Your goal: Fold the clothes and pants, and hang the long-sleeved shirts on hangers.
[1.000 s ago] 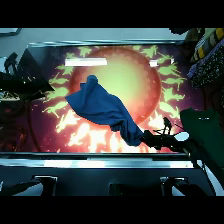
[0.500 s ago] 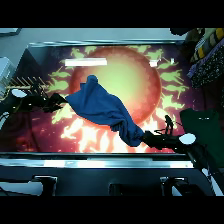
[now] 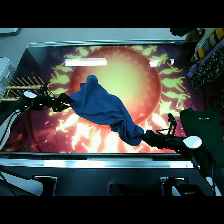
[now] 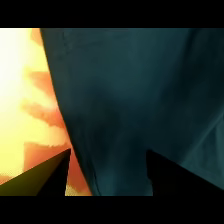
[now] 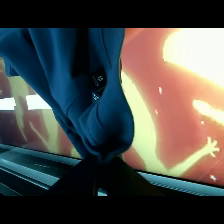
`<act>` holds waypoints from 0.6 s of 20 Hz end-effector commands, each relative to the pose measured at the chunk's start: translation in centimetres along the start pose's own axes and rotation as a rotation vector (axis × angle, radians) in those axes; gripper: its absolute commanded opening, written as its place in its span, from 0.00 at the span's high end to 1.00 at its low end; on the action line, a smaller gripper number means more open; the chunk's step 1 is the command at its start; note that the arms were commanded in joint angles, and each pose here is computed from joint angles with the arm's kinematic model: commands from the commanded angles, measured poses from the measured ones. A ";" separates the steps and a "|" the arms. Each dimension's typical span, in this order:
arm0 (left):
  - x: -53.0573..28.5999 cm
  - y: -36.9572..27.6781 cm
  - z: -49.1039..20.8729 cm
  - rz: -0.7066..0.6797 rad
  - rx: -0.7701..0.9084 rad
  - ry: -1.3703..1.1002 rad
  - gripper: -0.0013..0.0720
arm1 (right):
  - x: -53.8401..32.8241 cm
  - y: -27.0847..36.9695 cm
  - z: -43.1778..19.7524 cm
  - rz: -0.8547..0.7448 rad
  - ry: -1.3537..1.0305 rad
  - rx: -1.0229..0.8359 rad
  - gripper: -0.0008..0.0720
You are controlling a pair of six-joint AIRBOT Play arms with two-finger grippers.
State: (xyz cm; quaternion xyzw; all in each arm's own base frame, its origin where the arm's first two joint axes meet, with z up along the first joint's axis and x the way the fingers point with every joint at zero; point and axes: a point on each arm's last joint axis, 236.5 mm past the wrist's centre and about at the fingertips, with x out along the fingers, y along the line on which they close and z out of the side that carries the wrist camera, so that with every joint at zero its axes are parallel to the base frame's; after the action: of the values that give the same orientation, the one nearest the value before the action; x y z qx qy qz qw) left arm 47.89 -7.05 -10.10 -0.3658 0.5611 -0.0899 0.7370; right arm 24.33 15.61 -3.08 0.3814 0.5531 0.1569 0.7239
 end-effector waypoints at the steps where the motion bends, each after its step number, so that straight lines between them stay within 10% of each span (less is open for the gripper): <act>1: 1.0 0.0 0.4 0.007 -0.006 -0.018 0.41 | -0.6 0.7 0.2 0.015 -0.028 -0.003 0.95; 3: 0.9 -1.2 0.7 -0.024 0.006 -0.022 0.88 | -1.0 1.1 0.7 0.022 -0.054 -0.015 0.95; 4: 0.6 -2.3 1.0 -0.050 0.037 -0.023 0.96 | -1.2 1.3 1.0 0.025 -0.071 -0.022 0.95; 12: -15.9 -17.5 6.9 -0.202 0.337 -0.312 0.97 | -8.6 9.6 7.8 0.011 -0.298 -0.355 0.95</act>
State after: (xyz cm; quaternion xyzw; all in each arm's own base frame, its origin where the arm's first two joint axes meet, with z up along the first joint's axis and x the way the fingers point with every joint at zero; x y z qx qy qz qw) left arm 53.33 -8.31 4.66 -0.3260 0.4444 -0.1754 0.8157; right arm 28.72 14.31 5.35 0.3279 0.4485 0.1849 0.8106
